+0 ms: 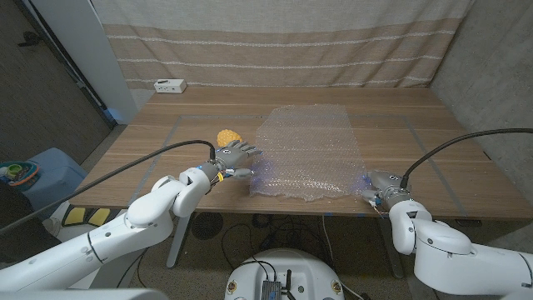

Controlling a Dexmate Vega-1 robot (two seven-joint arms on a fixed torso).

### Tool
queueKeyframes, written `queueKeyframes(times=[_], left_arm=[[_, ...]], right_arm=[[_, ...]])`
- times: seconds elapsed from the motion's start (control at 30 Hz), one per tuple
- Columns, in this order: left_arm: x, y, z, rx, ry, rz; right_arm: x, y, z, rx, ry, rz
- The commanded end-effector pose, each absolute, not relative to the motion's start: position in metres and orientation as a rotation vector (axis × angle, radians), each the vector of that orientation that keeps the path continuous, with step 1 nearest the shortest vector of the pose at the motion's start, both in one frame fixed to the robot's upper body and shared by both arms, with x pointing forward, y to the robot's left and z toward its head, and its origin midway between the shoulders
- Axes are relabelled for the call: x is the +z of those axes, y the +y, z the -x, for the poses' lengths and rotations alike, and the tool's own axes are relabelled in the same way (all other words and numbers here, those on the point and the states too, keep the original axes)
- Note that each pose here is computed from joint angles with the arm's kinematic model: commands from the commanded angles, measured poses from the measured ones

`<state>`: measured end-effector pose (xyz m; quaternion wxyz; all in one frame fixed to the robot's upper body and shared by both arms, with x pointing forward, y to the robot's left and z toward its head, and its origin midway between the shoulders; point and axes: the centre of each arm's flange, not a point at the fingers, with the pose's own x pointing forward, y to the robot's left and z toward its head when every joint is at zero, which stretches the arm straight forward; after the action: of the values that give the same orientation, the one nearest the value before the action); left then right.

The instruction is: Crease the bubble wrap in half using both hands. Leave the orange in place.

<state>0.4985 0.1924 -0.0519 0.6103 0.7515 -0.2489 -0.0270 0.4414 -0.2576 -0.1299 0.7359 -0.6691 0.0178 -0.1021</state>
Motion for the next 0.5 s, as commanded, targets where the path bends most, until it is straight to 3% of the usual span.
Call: queueKeyframes(times=[0.03, 0.5], left_arm=[[-0.047, 0.192, -0.492, -0.057, -0.586, -1.727], [-0.058, 0.188, -0.491, -0.062, -0.582, -1.776]], right_arm=[[-0.142, -0.257, -0.452, -0.229, 0.033, 1.474], [-0.142, -0.25, -0.449, -0.35, -0.179, 1.455]])
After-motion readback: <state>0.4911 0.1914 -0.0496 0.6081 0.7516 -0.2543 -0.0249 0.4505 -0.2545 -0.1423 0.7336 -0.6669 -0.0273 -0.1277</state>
